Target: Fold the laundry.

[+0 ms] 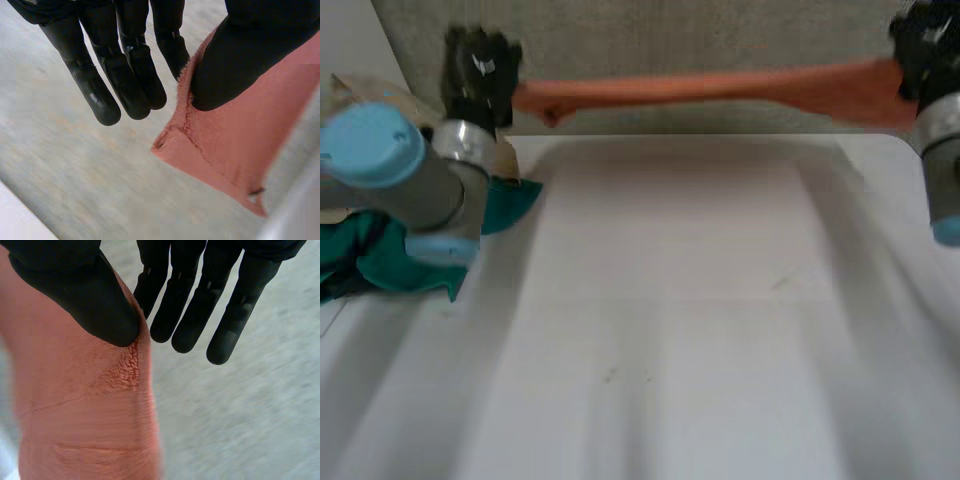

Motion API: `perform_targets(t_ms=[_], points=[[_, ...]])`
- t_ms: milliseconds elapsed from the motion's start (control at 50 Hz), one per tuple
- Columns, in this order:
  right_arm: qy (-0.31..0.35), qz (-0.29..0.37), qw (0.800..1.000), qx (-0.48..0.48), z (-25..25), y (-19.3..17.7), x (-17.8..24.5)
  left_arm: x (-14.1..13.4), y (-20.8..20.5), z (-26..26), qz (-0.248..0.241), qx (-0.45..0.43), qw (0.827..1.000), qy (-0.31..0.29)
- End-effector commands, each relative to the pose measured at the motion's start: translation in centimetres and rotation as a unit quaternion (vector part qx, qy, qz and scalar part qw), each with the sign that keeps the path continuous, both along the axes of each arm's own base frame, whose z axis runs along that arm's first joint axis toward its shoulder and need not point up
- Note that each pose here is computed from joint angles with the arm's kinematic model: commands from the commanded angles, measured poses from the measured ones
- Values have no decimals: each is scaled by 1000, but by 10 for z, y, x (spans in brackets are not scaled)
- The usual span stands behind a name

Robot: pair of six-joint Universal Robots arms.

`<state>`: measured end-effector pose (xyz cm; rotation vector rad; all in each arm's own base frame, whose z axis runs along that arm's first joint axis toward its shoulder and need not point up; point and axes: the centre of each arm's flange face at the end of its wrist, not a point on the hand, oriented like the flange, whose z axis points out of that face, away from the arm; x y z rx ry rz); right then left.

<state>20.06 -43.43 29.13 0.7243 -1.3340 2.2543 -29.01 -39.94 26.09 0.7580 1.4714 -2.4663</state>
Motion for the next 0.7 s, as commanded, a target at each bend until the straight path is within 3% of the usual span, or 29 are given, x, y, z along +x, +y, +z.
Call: perform_targets(t_ms=[20, 180, 320, 400, 420, 460, 480, 520, 540, 580, 700], points=[[26, 1, 987, 160, -96, 12, -4, 5, 24, -74, -13, 104, 993, -45], [45, 2, 957, 286, -134, 39, -7, 22, 64, -121, -10, 207, 974, -87], [72, -7, 922, 380, -128, 76, -21, 41, 121, -92, -14, 258, 960, -106], [108, -35, 888, 445, -112, 105, -49, 53, 160, -77, -17, 288, 948, -131], [133, -40, 872, 469, -103, 121, -57, 61, 176, -71, -15, 303, 940, -154], [155, -40, 858, 488, -98, 134, -62, 68, 193, -68, -15, 322, 929, -182], [177, -41, 845, 502, -93, 147, -67, 73, 207, -70, -17, 344, 915, -209], [200, -42, 836, 510, -91, 155, -72, 78, 221, -73, -22, 372, 897, -237], [215, -43, 835, 504, -88, 157, -74, 79, 228, -76, -28, 391, 884, -254], [226, -43, 839, 493, -87, 155, -74, 79, 230, -75, -30, 396, 880, -262], [211, -66, 877, 426, -97, 122, -74, 58, 184, -85, -26, 345, 906, -244]])
